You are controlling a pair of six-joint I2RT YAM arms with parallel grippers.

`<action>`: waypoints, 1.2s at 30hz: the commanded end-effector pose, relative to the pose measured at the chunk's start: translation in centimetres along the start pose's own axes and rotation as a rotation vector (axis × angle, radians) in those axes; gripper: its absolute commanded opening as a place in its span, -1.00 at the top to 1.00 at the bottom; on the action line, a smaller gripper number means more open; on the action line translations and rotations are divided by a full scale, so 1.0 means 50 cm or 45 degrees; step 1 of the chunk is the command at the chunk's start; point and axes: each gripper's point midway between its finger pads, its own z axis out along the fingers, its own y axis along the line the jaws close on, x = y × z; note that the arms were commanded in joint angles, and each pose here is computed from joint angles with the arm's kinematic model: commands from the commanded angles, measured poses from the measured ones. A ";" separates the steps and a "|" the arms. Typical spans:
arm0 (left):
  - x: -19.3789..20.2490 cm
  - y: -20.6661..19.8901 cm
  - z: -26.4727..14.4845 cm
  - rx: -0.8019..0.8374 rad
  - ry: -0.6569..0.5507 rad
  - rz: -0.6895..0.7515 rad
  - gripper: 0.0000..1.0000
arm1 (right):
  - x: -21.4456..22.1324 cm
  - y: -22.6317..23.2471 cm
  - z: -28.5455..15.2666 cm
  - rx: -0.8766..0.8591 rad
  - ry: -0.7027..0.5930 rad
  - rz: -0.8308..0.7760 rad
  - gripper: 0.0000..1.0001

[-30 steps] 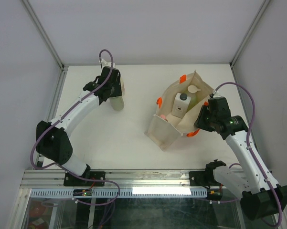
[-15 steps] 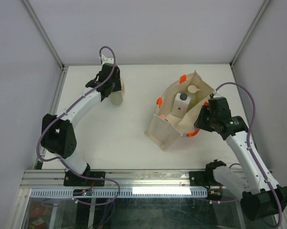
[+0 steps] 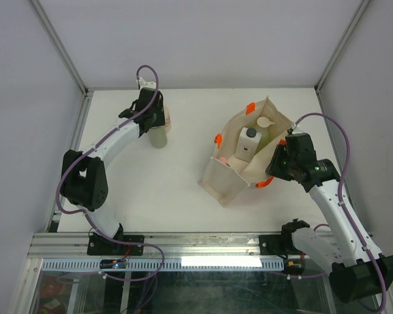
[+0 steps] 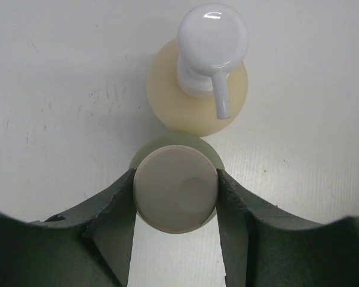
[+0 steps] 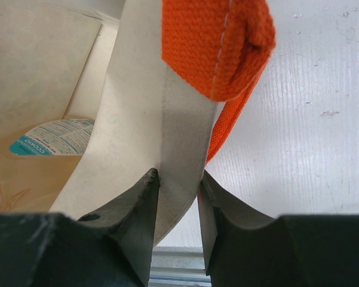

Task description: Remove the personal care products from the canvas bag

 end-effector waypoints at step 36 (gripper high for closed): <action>-0.083 -0.435 -0.462 0.952 -0.103 -0.228 -0.66 | 0.010 0.008 -0.004 -0.045 0.027 -0.035 0.32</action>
